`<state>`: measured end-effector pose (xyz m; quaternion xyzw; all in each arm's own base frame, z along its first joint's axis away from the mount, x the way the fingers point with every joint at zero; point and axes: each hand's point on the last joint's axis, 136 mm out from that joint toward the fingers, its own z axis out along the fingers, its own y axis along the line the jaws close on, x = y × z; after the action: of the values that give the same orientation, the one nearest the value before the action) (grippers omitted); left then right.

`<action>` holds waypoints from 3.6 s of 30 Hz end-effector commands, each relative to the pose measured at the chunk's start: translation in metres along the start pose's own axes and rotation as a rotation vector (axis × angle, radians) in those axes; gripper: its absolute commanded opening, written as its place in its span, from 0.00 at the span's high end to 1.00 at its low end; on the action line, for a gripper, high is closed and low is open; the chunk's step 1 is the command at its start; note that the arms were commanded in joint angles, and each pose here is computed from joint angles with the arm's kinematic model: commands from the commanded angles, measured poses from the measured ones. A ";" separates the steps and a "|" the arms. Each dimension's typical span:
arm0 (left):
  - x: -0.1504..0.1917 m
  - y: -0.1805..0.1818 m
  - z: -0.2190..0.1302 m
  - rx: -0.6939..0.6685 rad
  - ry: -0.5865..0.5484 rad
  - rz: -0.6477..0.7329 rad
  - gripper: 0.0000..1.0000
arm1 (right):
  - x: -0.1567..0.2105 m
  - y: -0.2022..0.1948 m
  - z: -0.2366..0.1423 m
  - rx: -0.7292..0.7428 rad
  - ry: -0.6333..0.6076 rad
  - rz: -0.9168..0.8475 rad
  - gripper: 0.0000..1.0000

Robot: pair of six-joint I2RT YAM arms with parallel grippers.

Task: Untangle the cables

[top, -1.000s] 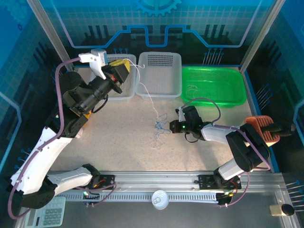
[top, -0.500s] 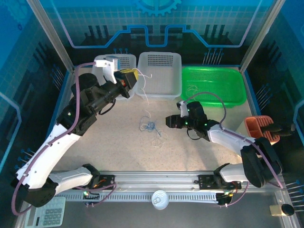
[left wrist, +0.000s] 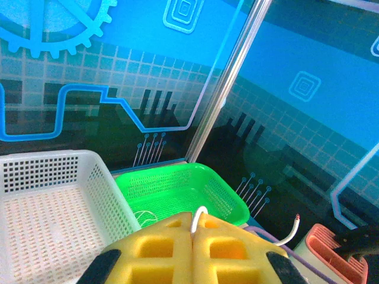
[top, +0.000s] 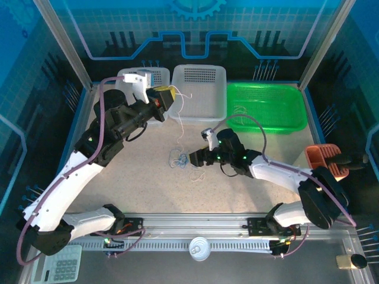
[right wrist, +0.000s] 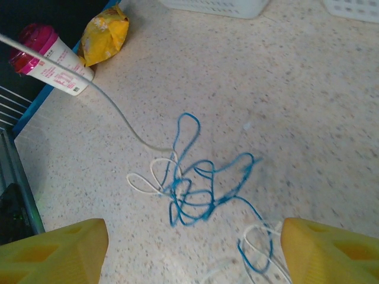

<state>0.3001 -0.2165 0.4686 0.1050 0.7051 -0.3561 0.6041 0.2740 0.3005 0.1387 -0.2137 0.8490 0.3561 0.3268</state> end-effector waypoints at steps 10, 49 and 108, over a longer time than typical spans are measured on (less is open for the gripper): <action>-0.052 -0.028 -0.004 0.087 -0.109 -0.020 1.00 | 0.003 -0.009 0.076 0.036 -0.021 0.046 0.36; -0.144 -0.069 -0.016 0.161 -0.257 0.059 1.00 | 0.054 -0.063 0.075 0.122 0.034 0.195 0.34; -0.114 -0.059 0.016 0.169 -0.183 0.009 1.00 | 0.059 -0.041 0.053 -0.066 0.061 0.166 0.91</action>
<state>0.3136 -0.2406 0.5717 0.1232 0.6401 -0.4079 0.6393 0.2811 0.3005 0.0504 -0.1638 0.8680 0.3876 0.2636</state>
